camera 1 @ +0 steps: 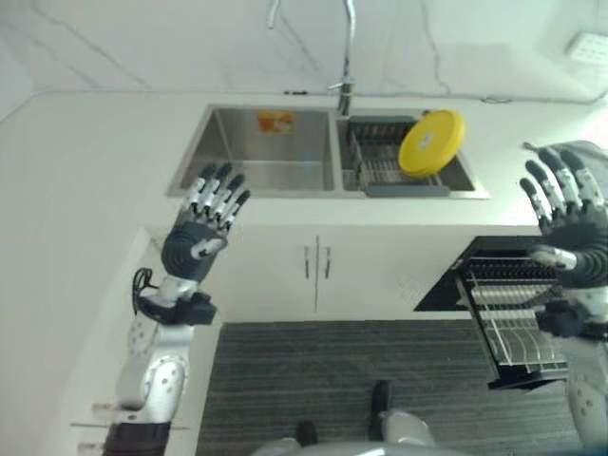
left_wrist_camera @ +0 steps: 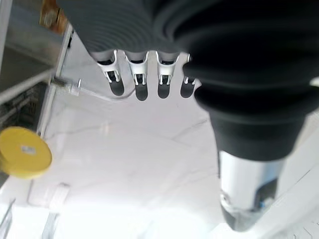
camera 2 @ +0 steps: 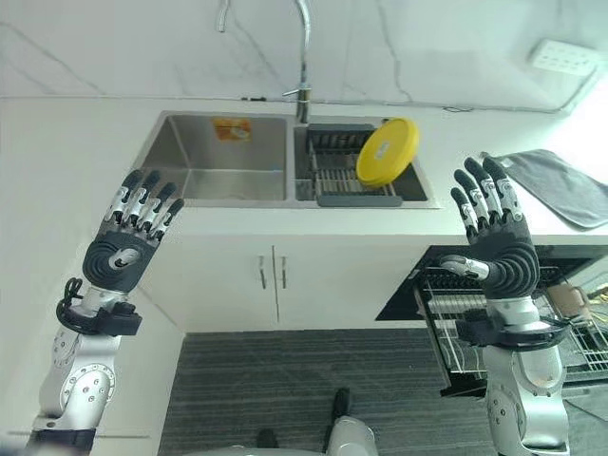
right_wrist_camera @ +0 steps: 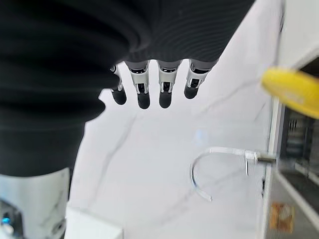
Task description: Place the dishes in the dishwasher.
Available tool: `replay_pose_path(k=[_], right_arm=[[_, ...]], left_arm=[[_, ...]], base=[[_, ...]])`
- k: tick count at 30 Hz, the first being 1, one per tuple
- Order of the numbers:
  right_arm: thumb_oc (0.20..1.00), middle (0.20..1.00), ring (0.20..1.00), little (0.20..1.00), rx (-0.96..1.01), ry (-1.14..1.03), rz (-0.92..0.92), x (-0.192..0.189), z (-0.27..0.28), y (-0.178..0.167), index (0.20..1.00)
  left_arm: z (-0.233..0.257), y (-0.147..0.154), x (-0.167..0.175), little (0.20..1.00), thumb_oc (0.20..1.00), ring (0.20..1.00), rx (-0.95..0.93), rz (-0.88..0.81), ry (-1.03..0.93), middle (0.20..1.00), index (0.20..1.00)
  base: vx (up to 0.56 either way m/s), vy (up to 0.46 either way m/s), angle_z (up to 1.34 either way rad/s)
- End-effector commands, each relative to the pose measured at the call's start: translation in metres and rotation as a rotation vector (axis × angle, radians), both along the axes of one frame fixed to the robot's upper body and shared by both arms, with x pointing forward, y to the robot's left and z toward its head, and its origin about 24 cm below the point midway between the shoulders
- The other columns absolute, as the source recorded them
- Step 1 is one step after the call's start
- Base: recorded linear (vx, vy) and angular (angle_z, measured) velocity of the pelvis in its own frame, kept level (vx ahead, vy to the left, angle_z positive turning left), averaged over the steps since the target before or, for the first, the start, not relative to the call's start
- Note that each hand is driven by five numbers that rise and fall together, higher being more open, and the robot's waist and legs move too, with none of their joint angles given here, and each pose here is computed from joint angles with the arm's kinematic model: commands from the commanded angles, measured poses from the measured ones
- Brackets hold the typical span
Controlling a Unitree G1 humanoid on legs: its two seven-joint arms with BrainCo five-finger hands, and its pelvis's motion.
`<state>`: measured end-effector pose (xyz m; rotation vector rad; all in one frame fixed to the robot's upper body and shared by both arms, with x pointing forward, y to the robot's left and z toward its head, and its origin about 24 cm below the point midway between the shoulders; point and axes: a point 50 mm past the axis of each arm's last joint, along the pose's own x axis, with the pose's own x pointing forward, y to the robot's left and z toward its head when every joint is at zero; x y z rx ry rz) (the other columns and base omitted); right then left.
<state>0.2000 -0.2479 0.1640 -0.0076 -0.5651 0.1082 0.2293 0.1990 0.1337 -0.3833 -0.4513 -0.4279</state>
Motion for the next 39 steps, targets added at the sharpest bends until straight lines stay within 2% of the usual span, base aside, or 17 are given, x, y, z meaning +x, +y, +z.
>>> replay_pose_path(k=[1,3,13,18,29,39], right_arm=[[1.0,1.0,1.0,1.0,-0.072,0.039,-0.08,-0.003,0.001,-0.009,1.0],[1.0,1.0,1.0,1.0,-0.095,0.138,-0.102,0.003,-0.013,-0.007,1.0],[1.0,1.0,1.0,1.0,-0.12,0.191,0.026,0.012,-0.01,-0.004,1.0],[1.0,1.0,1.0,1.0,-0.043,0.023,-0.001,0.01,0.012,-0.009,1.0],[1.0,1.0,1.0,1.0,0.106,0.054,-0.066,0.006,0.0,-0.006,1.0],[1.0,1.0,1.0,1.0,0.082,0.132,-0.015,0.022,-0.007,0.009,1.0]], left_arm=[[0.028,0.006,-0.008,1.0,1.0,1.0,0.038,-0.014,-0.128,1.0,1.0],[0.022,0.006,-0.008,1.0,1.0,1.0,-0.075,-0.058,-0.073,1.0,1.0],[0.014,0.012,-0.015,1.0,1.0,1.0,-0.063,-0.001,-0.053,1.0,1.0],[0.014,0.016,-0.019,1.0,1.0,1.0,-0.019,0.054,-0.123,1.0,1.0],[0.038,0.014,-0.012,1.0,1.0,1.0,0.038,0.08,-0.226,1.0,1.0],[0.043,0.009,-0.011,1.0,1.0,1.0,0.041,0.08,-0.245,1.0,1.0]], base=[[0.54,-0.489,0.4],[0.62,-0.641,0.65],[0.28,-0.304,0.02],[0.19,0.275,-0.36],[0.05,0.176,0.14],[0.01,0.017,0.0]])
